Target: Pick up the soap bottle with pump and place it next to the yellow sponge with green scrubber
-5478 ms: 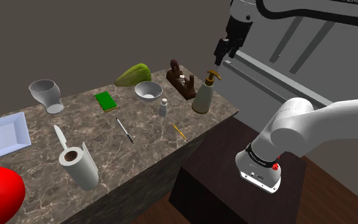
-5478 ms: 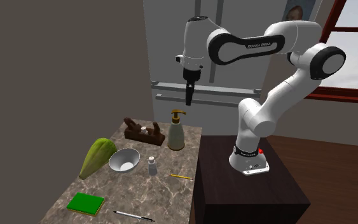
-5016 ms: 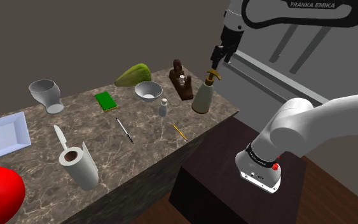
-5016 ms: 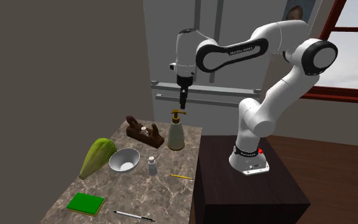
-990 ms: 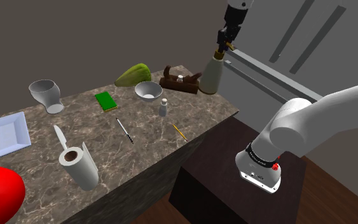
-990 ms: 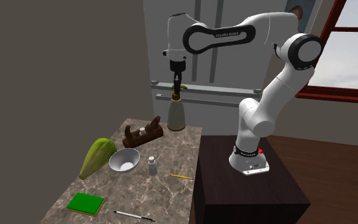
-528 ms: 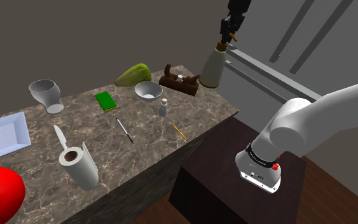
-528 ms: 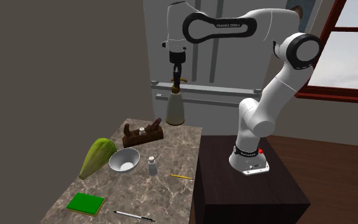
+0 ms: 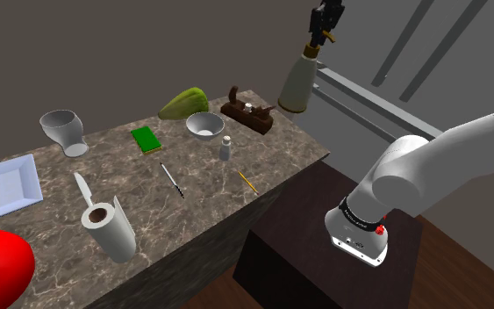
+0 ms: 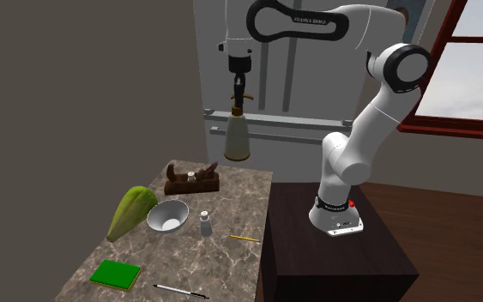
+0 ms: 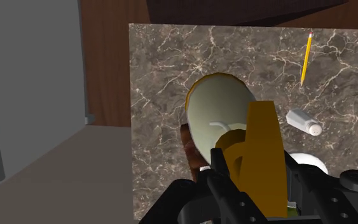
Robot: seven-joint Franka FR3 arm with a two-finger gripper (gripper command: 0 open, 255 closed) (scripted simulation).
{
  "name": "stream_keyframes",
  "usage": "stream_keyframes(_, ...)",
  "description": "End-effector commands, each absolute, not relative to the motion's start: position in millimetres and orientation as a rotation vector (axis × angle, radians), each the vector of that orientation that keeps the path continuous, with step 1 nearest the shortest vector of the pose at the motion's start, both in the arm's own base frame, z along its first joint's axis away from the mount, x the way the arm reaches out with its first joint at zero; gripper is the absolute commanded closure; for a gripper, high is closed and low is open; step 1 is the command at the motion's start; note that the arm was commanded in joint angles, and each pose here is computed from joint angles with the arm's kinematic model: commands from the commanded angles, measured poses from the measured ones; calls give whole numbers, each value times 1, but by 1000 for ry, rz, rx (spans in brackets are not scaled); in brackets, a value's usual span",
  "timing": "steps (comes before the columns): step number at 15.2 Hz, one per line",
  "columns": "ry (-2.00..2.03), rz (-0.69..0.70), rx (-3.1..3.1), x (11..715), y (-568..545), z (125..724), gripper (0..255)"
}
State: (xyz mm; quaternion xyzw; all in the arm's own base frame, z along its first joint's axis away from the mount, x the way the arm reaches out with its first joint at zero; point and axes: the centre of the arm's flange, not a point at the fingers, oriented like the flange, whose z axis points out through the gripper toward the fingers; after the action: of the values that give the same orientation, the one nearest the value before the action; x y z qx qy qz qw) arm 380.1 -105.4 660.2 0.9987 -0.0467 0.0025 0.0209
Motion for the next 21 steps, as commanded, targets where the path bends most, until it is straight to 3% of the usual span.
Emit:
stream_keyframes(1, -145, 8, 3096, 381, -105, 671, 255)
stream_keyframes(18, -145, 8, 3096, 381, -105, 761, 255)
stream_keyframes(21, -145, 8, 3096, 399, -77, 740, 255)
